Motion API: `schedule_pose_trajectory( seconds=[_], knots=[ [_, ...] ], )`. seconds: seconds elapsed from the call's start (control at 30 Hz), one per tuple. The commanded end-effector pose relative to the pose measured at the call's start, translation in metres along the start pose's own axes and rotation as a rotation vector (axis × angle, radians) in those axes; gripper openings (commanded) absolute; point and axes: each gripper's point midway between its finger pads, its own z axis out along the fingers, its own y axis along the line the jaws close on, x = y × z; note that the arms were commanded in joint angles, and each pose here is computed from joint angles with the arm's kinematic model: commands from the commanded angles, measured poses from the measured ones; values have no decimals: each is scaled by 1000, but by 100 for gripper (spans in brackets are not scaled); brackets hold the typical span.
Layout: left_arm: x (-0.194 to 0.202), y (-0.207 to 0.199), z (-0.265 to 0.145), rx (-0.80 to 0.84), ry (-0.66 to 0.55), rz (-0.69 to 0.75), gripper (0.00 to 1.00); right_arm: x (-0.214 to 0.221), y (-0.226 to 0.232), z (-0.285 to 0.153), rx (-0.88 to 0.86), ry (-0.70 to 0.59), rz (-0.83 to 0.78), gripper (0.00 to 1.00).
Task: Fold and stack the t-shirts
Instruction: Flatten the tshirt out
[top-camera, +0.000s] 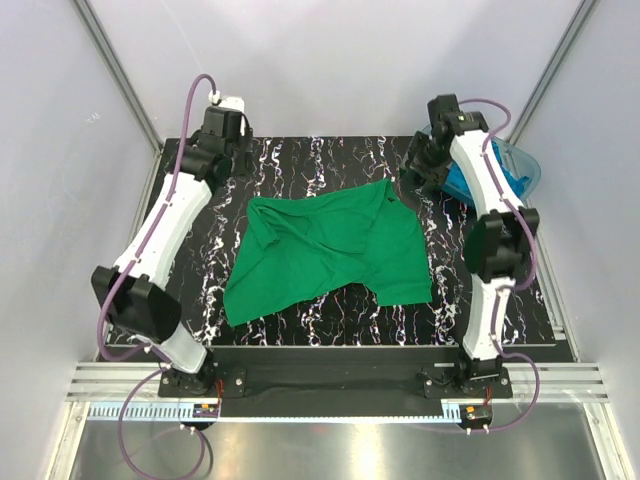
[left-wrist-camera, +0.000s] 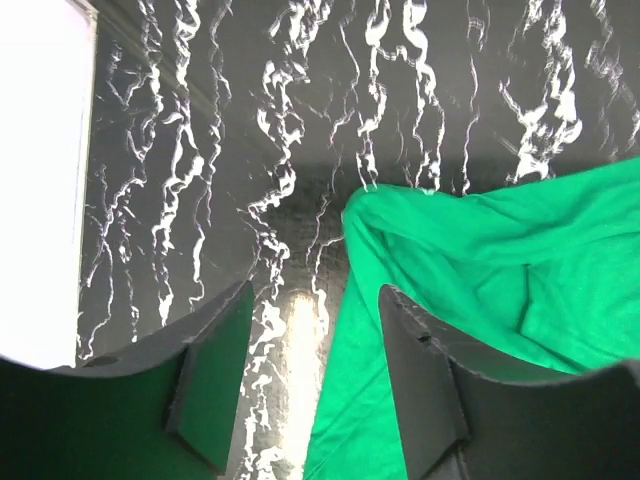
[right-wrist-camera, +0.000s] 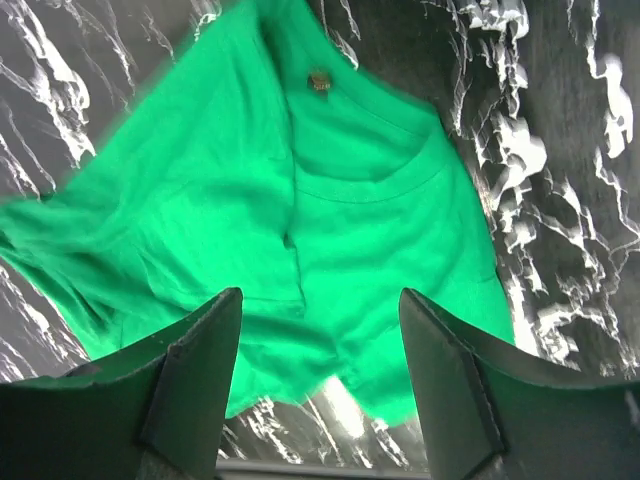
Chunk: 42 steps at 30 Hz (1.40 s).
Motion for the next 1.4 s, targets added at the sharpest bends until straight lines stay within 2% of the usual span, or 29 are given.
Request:
schedule_pose_trajectory(
  seconds=[0.0,0.07,0.1,0.13,0.2,0.23,0.27,0.33,0.37,0.4,0.47,0.57,0.67,0.7,0.8,0.93,0.97,1.1,1.23,1.37],
  knots=[
    [3,-3,-26,18,-5,-45,60,45,-14,-77,-37,12,-64,72],
    [30,-19,-33,92,54,-58,62,71,-22,-73,-62,55,-33,70],
    [56,-28,-28,129,101,-53,62,102,-38,-70,-55,107,-23,70],
    [65,-41,-42,223,106,-69,62,115,-46,-67,-52,124,-13,70],
    [80,-63,-53,312,103,-95,59,150,-71,-61,-20,150,11,67],
    [108,-73,-58,375,152,-107,59,160,-79,-59,-11,156,21,63],
    [116,-81,-62,403,162,-138,57,169,-87,-57,9,166,49,60],
    [160,-95,-66,451,286,-243,55,192,-102,-52,32,203,94,52],
    [168,-95,-73,459,291,-276,54,195,-110,-51,47,206,135,41],
    [179,-95,-75,437,322,-346,50,203,-115,-50,50,204,194,37],
    [201,-84,-84,401,345,-389,46,203,-123,-49,56,182,275,35],
    [216,-72,-92,345,348,-444,46,210,-139,-44,97,164,348,38],
    [232,-56,-101,282,355,-491,47,226,-165,-32,171,186,437,47],
    [237,-54,-104,273,359,-504,48,222,-165,-28,155,152,444,49],
    [249,-44,-106,223,375,-515,51,230,-180,-16,178,134,486,49],
    [252,-36,-113,211,350,-549,52,235,-181,-3,141,101,520,48],
    [252,-36,-114,213,343,-555,55,235,-181,-2,140,94,526,47],
    [255,-35,-117,225,335,-571,56,222,-188,6,152,22,506,44],
    [255,-36,-119,236,337,-573,57,217,-186,14,151,26,509,39],
    [254,-36,-120,235,337,-570,57,218,-189,15,167,29,505,38]
  ],
)
